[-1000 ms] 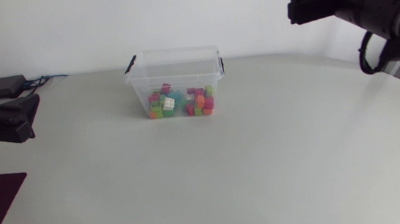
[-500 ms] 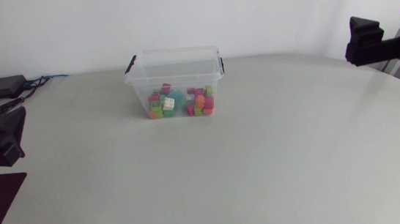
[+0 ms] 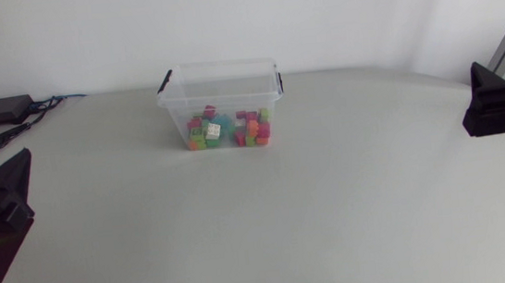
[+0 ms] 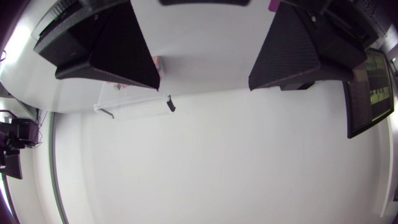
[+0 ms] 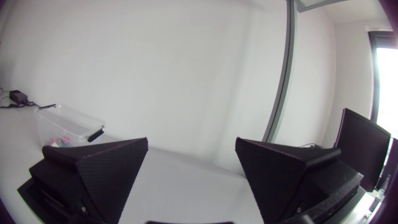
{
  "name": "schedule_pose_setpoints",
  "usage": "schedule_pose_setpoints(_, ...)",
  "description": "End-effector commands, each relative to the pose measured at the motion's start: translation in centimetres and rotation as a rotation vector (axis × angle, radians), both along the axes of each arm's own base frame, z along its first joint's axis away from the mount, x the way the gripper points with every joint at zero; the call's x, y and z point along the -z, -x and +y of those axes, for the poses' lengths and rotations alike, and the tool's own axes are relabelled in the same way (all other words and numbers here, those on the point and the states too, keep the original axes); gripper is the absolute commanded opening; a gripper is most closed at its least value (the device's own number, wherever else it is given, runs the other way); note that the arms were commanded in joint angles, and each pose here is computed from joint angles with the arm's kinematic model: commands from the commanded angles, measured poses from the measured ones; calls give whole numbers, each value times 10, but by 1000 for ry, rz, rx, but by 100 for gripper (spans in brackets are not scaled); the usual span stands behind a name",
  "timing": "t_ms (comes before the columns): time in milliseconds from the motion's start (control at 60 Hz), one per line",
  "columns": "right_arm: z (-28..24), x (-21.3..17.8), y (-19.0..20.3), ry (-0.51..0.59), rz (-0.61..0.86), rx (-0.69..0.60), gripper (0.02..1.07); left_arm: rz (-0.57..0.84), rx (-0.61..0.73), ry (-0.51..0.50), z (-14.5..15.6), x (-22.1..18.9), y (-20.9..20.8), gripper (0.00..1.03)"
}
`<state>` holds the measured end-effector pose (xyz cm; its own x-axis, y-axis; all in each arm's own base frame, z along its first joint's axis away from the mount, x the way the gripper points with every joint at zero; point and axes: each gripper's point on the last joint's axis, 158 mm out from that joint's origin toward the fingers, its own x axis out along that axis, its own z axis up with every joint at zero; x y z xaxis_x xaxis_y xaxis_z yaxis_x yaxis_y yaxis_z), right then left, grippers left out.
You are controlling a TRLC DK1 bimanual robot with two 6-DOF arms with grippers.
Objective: Place the duplo bricks in the container
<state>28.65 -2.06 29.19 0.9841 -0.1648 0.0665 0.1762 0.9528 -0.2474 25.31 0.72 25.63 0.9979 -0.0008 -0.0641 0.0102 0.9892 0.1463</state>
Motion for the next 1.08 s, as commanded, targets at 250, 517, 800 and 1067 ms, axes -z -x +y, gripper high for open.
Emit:
schedule_pose_setpoints(250, 4, 55, 17, -88, 42, -53, 103, 7, 1, 68, -4, 44, 0, 99)
schedule_pose_setpoints(517, 10, 95, 26, -165, 67, -102, 103, 3, 4, 105, -7, 72, 0, 99)
schedule_pose_setpoints(800, 18, 138, 32, -251, 97, -151, 103, -1, 7, 144, -10, 103, -1, 99)
schedule_pose_setpoints(1067, 19, 143, 32, -260, 101, -156, 103, -2, 7, 148, -10, 106, -1, 99)
